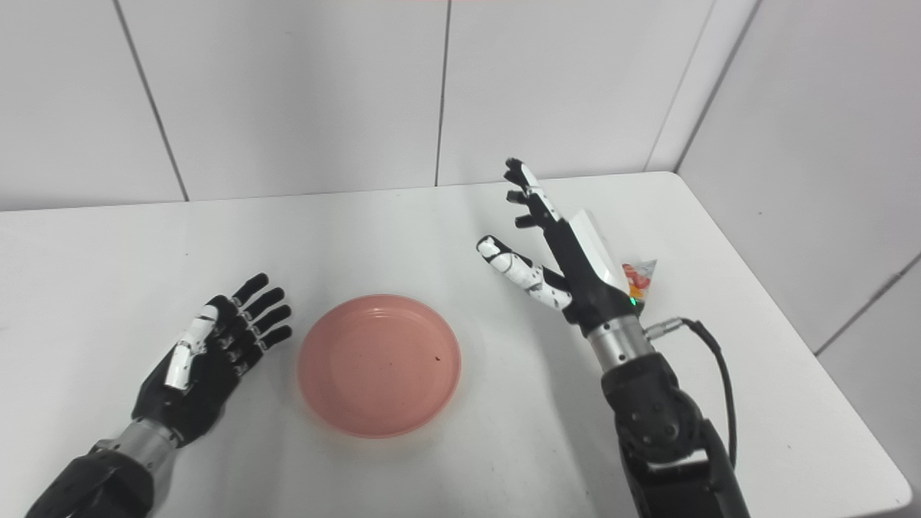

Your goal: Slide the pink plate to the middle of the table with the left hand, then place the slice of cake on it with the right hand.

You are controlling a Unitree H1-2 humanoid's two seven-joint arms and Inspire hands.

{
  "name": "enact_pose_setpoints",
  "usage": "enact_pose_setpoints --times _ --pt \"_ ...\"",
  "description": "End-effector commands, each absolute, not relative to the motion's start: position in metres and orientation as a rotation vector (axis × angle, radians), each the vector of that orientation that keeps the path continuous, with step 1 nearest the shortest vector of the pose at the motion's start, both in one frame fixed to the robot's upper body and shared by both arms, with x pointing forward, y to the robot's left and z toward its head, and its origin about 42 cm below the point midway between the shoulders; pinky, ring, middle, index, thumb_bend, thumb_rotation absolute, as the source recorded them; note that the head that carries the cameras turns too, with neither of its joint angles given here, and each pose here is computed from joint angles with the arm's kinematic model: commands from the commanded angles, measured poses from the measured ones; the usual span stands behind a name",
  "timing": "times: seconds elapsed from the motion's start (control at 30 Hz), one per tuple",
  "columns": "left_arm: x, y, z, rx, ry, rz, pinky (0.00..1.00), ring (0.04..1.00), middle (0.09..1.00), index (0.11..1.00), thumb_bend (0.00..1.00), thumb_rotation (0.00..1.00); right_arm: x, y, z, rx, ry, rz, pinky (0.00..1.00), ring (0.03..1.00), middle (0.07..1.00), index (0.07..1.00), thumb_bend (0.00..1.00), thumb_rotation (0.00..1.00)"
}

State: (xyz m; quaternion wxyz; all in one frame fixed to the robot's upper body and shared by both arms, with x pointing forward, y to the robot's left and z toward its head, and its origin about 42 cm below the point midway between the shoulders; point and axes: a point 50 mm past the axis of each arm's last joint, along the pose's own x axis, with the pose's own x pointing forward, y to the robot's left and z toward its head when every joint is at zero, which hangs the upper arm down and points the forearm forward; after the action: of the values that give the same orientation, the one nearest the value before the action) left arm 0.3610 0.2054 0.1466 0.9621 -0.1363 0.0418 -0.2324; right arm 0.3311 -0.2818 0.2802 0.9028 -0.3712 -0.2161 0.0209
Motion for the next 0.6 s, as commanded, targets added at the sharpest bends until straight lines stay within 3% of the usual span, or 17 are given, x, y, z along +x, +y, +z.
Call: enact_pose_setpoints --times 0.0,0.13,0.2,0.27,0.57 --pt "0.350 0.227 0.113 -0.260 0.210 -0.407 0.88 0.901 0.916 0.906 0.42 0.96 0.333 -0.297 0.315 -0.869 -0.527 -0.010 0.77 0.829 0.906 0.970 0.79 0.90" --pt "0.353 0.234 0.109 -0.272 0.207 -0.420 0.89 0.903 0.919 0.914 0.43 0.94 0.334 -0.316 0.333 -0.983 -0.494 -0.021 0.73 0.818 0.870 0.958 0.83 0.78" --pt "0.353 0.236 0.108 -0.280 0.209 -0.418 0.88 0.905 0.922 0.919 0.43 0.93 0.333 -0.328 0.341 -1.035 -0.465 -0.021 0.76 0.839 0.876 0.942 0.86 0.69" --pt "0.354 0.239 0.106 -0.290 0.215 -0.410 0.87 0.895 0.915 0.911 0.44 0.89 0.331 -0.342 0.349 -1.101 -0.431 -0.026 0.72 0.853 0.893 0.921 0.90 0.56" --pt "0.355 0.251 0.103 -0.293 0.215 -0.409 0.87 0.899 0.913 0.908 0.44 0.87 0.335 -0.394 0.360 -1.161 -0.249 0.000 0.81 0.889 0.913 0.915 1.00 0.33"
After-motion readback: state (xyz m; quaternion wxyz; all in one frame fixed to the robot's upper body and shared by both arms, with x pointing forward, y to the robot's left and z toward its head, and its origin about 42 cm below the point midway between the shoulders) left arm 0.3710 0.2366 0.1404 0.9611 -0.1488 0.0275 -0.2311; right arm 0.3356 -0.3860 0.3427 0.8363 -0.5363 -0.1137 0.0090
